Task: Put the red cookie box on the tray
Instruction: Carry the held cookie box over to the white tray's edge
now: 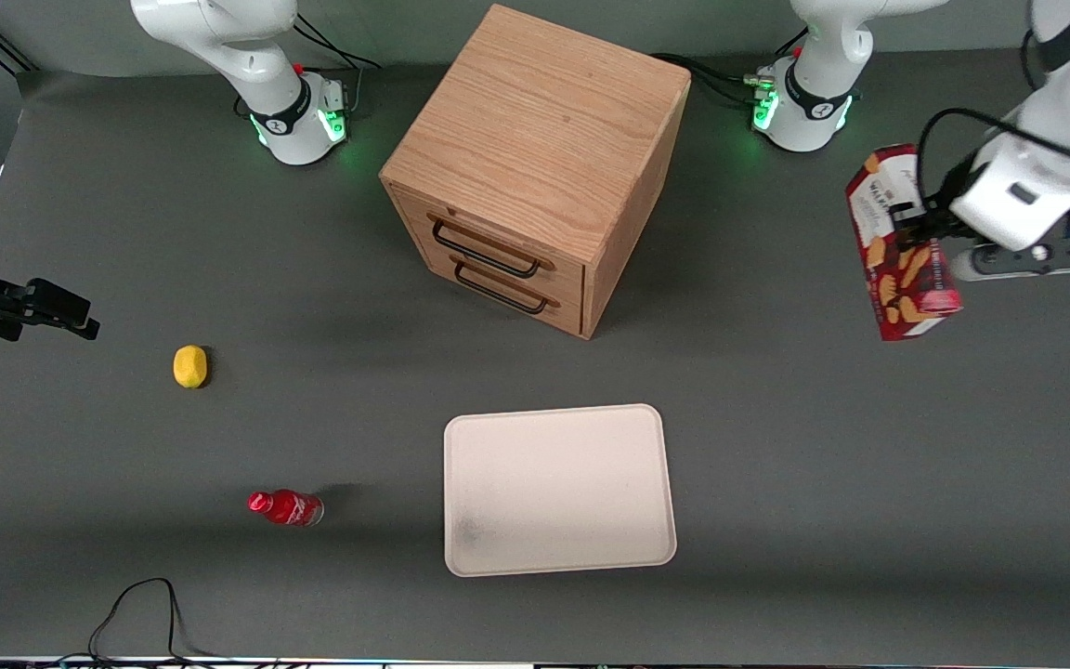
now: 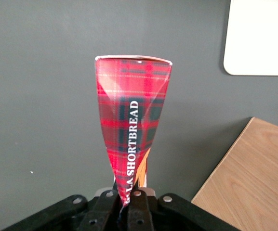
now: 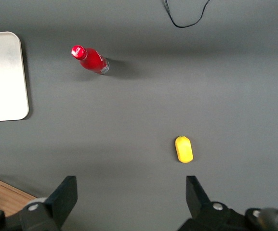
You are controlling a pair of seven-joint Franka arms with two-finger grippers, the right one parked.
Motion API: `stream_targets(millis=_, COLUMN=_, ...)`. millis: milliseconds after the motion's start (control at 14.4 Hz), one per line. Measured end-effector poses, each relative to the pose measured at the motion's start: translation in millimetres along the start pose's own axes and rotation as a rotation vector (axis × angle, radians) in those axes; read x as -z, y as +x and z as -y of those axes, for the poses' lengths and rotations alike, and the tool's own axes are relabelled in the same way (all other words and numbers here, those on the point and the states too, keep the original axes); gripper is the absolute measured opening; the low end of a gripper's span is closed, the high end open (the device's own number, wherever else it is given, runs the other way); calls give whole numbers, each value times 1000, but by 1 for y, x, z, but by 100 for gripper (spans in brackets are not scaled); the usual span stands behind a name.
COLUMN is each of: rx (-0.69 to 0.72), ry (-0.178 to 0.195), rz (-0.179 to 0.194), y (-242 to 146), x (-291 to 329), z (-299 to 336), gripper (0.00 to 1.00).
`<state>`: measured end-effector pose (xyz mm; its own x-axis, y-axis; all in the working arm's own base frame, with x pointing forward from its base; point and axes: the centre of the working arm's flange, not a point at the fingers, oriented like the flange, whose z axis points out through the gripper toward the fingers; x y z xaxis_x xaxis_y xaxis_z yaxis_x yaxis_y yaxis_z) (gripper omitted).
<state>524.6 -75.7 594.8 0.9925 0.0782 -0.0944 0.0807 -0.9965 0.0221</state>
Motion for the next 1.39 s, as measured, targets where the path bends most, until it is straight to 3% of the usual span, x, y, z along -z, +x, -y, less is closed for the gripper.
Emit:
stream_targets(millis=278, rx=-14, ry=-17, rz=10, y=25, x=1, z=2, gripper=4)
stream_targets(millis=556, rx=-29, ry=-55, rz=24, y=75, x=-11, z=-13, gripper=4)
stream_targets(millis=833, rx=24, ry=-94, rz=38, y=137, x=-53, z=-87, gripper=4)
stream_targets(millis=972, rx=61, ry=-76, rz=12, y=157, x=-86, z=-140, gripper=4)
stream_targets(millis=1181, rx=97, ry=-71, rz=-65, y=170, x=-139, z=-213, gripper=4)
stream_targets(millis=1389, rx=103, ry=-73, rz=-85, y=185, x=-191, z=-235, gripper=4)
